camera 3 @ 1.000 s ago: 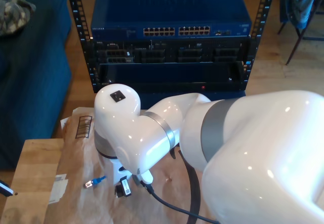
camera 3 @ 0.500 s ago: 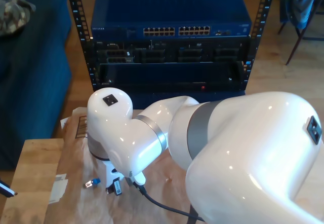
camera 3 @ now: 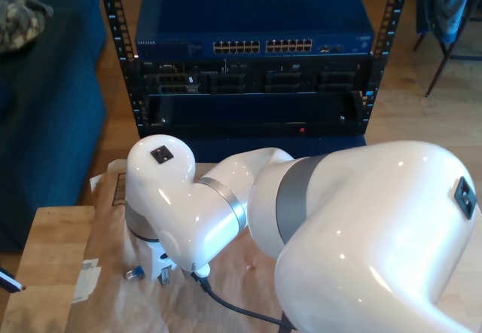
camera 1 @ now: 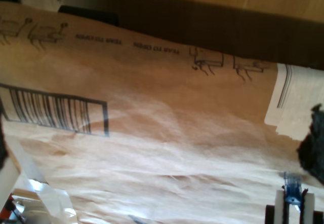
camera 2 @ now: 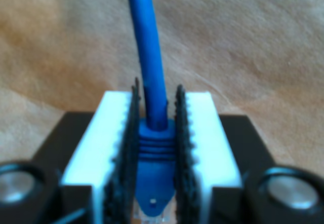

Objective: Grab the cable and plug it in

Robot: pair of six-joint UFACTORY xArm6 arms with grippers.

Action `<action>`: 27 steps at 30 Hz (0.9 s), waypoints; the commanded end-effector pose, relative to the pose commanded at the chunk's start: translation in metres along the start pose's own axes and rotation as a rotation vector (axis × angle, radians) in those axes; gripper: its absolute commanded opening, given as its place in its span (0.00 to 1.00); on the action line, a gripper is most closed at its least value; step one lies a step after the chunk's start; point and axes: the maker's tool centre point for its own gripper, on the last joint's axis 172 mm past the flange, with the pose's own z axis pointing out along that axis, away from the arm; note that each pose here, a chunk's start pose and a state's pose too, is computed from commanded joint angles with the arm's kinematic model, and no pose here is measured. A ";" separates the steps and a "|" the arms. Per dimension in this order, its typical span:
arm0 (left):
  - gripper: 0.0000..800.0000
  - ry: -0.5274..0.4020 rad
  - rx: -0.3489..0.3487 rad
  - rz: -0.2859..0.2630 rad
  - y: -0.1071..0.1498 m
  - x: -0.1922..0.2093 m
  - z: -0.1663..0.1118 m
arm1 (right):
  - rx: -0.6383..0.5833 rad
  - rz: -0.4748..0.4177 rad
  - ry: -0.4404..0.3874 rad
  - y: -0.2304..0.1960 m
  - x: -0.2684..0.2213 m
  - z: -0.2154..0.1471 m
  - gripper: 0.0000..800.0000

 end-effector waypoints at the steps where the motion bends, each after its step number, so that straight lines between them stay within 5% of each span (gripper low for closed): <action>1: 1.00 0.002 0.001 0.006 0.002 -0.002 0.000 | 0.002 0.003 0.000 0.000 0.003 -0.002 0.00; 6: 1.00 0.027 -0.030 0.016 0.033 -0.036 -0.021 | 0.092 0.109 -0.013 -0.019 0.056 -0.066 0.00; 13: 1.00 0.078 -0.009 0.079 0.066 -0.122 -0.022 | 0.122 0.302 0.014 0.007 0.155 -0.127 0.00; 20: 1.00 -0.025 -0.051 0.149 0.093 -0.217 -0.031 | 0.144 0.497 0.043 0.055 0.236 -0.187 0.00; 27: 1.00 -0.139 -0.083 0.197 0.101 -0.293 -0.046 | 0.154 0.574 0.002 0.089 0.241 -0.227 0.00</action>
